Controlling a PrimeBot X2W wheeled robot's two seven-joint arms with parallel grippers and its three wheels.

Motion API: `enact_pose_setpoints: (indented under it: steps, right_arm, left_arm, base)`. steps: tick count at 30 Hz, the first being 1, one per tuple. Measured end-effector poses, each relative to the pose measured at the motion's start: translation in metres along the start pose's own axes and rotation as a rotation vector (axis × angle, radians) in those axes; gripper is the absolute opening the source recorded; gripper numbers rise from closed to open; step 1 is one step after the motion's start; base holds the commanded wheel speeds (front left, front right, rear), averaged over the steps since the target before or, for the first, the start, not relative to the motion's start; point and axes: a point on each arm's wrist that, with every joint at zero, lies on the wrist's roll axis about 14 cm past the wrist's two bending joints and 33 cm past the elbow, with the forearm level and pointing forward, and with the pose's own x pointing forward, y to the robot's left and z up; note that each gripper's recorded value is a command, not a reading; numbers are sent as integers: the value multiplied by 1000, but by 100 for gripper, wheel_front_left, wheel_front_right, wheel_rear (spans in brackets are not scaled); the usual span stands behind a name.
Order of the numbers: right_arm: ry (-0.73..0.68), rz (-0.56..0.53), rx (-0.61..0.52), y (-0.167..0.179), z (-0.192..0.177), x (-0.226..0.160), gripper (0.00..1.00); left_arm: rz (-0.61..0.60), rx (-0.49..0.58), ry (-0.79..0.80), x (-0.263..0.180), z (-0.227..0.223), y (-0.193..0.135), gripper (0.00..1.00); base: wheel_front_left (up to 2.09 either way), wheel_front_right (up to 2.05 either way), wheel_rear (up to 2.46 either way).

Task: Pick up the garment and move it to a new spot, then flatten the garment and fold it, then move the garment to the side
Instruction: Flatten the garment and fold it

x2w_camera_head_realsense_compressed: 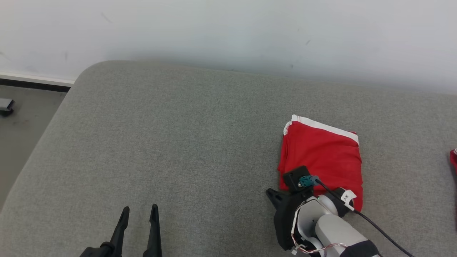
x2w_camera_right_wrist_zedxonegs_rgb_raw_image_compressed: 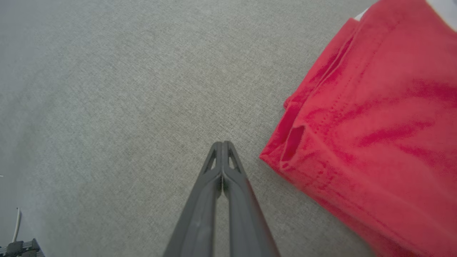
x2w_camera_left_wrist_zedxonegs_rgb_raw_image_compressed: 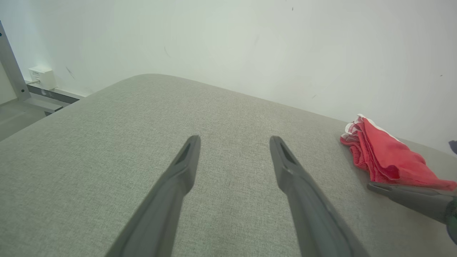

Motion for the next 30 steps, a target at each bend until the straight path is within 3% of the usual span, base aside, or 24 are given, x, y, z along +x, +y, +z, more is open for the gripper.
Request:
enact_pose_setpoints:
  steps: [7,8,9,13,20,26,30]
  right_arm:
    - [-221,76,160,28,41,-20,0]
    - [-264,74,180,27,47,-25,35]
    - [-306,62,202,23,53,-31,100]
    - [-461,-28,253,-3,66,-61,100]
    - [-654,-281,275,-68,60,-125,100]
    - [-664,-493,197,-113,29,-177,100]
    - [-647,-548,191,-122,16,-190,100]
  left_arm:
    - [-5,7,-13,2,3,-1,100]
    - [-3,8,-20,2,5,-1,100]
    - [-3,8,-28,3,8,0,100]
    - [-12,-10,-49,5,14,-2,100]
    - [-55,-20,-77,14,22,-11,100]
    - [-87,5,-91,20,26,-21,100]
    - [-105,11,-92,22,26,-26,100]
  base:
    - [0,0,0]
    - [0,0,0]
    - [0,0,0]
    - [0,0,0]
    - [0,0,0]
    - [0,0,0]
    - [0,0,0]
